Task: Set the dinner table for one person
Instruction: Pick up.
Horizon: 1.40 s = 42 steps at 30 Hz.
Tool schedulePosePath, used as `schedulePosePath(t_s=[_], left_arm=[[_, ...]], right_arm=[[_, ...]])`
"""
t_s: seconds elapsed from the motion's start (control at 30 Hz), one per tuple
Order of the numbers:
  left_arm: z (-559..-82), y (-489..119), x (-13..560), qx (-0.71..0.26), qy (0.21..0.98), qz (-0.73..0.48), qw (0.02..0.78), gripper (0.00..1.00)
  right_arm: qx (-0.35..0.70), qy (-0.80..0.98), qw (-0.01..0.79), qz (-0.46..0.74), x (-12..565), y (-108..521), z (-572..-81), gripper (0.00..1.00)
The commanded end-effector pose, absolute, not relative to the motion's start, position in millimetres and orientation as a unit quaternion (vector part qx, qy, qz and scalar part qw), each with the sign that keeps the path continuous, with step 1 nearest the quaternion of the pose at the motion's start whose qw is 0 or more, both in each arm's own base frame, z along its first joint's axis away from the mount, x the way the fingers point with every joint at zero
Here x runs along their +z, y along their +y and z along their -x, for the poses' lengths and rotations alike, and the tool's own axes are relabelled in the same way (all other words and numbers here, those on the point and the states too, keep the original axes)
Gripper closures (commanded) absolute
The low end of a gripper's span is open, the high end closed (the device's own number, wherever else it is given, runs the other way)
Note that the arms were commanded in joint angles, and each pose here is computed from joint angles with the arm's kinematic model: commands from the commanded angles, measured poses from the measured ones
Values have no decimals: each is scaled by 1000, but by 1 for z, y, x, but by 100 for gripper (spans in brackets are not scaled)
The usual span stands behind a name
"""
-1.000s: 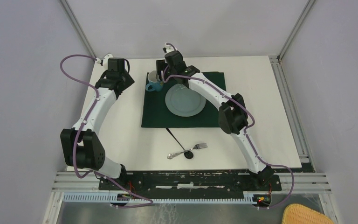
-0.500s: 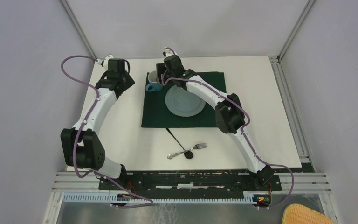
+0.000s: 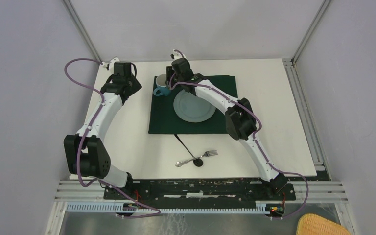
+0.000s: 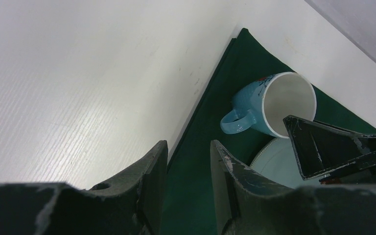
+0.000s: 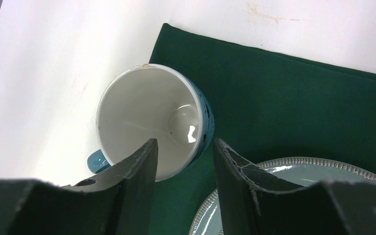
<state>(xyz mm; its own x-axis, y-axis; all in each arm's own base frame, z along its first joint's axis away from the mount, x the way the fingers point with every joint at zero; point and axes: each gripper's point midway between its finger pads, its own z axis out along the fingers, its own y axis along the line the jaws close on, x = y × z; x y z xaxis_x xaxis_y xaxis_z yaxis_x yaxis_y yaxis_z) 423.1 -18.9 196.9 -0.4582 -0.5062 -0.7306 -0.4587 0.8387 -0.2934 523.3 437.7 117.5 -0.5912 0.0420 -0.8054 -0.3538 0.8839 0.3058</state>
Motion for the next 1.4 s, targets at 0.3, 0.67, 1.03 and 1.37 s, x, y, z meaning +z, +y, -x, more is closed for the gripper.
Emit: schedulePosePath(t_s=[0.3, 0.67, 1.03, 1.37], left_arm=[[-430, -19, 208, -37, 843, 280, 457, 55], [-432, -17, 207, -33, 842, 282, 459, 55], [-433, -16, 206, -34, 841, 285, 458, 55], [-434, -17, 203, -36, 843, 284, 455, 55]], right_arm=[[228, 858, 452, 85, 116, 443, -527, 64], [230, 861, 446, 86, 112, 443, -526, 81], [236, 864, 437, 81, 108, 445, -523, 100], [249, 859, 441, 78, 116, 446, -521, 100]])
